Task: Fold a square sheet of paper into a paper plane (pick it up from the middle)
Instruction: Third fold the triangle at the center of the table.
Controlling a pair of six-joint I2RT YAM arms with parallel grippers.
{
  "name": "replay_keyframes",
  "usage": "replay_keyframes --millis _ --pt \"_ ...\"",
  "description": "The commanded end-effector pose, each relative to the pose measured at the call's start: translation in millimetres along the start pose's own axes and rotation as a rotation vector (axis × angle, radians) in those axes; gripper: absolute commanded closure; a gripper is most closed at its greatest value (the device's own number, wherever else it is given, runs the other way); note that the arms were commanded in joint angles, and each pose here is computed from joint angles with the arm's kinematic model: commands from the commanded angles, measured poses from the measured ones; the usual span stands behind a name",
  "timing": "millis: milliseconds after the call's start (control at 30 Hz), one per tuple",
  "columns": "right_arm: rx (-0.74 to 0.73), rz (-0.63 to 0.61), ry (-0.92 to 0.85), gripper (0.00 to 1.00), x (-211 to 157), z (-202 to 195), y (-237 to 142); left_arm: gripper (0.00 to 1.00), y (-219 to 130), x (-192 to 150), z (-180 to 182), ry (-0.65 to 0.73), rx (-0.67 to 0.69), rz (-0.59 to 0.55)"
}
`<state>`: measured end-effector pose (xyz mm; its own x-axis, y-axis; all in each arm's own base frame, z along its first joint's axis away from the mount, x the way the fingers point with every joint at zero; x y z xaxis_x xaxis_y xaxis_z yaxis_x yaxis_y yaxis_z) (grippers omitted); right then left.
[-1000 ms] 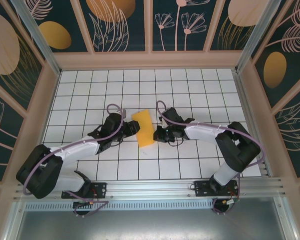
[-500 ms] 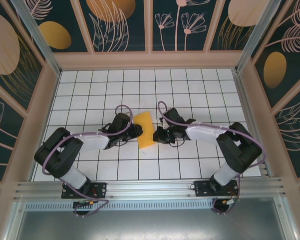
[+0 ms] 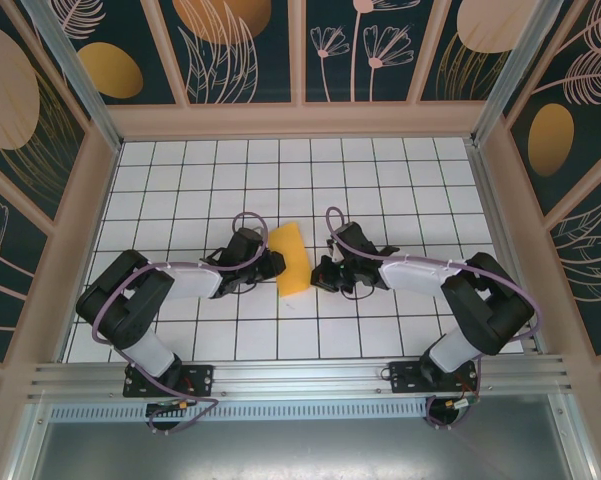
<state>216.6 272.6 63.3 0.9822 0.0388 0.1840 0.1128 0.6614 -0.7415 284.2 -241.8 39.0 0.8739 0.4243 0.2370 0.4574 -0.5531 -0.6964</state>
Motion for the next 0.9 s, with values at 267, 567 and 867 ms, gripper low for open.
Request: replay_keyframes --millis 267,567,867 --pt "-0.025 -0.040 -0.013 0.99 6.7 3.1 -12.8 0.65 -12.6 44.3 -19.0 0.062 0.039 -0.168" --pt "0.020 -0.048 -0.043 1.00 14.0 16.5 -14.4 0.73 8.6 45.3 8.4 0.063 0.142 -0.145" --pt "0.093 -0.064 -0.122 1.00 35.3 46.0 -3.9 0.78 21.5 36.5 13.2 0.074 0.146 -0.083"
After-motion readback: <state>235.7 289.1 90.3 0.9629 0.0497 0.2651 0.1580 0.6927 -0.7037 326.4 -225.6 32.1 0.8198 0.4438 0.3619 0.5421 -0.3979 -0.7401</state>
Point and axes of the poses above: each hand's point on the last joint's axis, 136 mm out from that joint toward the fingers, its own y axis out along the fingers, its own z axis along the line the jaws close on, x = y × z, the point moved 2 cm from there along -y, back along the fingers, and after that the axes turned 11 degrees about -y, right-handed, at the moved point
